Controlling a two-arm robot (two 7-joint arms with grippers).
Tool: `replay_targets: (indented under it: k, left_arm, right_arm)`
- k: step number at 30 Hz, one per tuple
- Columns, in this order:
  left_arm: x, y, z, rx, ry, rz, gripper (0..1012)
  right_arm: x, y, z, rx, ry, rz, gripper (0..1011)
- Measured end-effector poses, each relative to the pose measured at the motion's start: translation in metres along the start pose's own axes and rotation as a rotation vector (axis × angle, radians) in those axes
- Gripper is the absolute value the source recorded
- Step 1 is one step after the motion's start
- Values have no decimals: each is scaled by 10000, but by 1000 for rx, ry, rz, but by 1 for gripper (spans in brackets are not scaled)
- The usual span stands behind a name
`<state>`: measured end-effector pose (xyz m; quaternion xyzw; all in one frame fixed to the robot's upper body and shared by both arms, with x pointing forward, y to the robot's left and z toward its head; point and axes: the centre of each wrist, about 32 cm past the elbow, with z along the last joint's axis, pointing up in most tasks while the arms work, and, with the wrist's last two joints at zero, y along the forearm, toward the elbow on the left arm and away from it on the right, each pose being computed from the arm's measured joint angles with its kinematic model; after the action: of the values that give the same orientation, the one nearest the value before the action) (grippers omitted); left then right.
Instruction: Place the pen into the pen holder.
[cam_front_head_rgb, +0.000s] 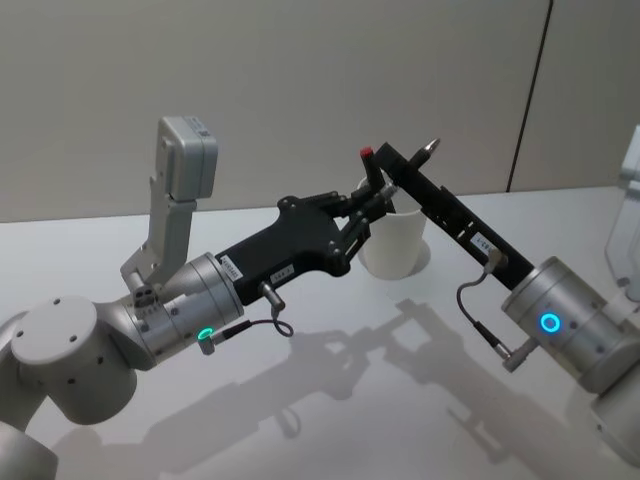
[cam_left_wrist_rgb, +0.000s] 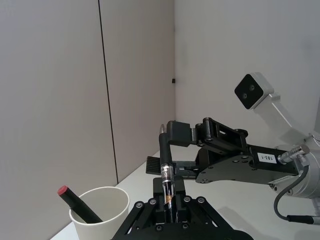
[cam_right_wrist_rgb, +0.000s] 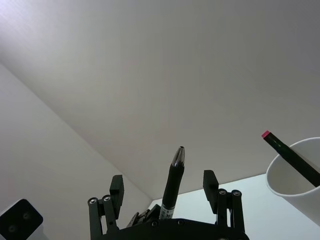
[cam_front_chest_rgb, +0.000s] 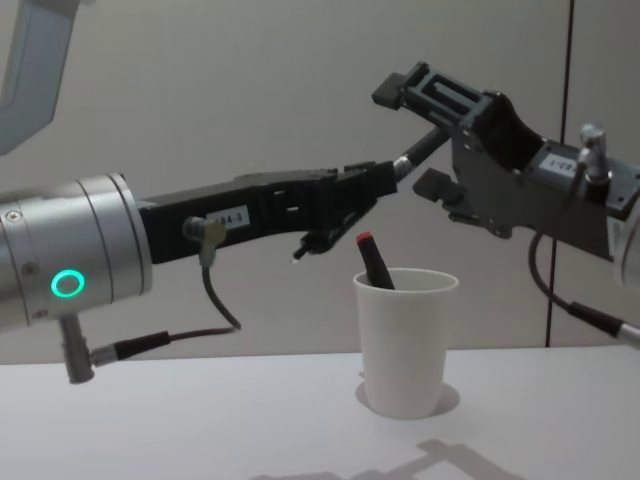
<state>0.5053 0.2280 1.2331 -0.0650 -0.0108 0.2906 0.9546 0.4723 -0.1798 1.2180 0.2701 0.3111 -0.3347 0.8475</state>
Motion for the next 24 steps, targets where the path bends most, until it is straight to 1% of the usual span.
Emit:
replay_targets:
  k: [8,24]
  left_arm:
    - [0,0,0,0,0,0,121]
    - [0,0,0,0,0,0,121]
  right_arm:
    - [7,38,-24,20,3,-4,1001]
    - [35,45,-69,24,7,-12,1001]
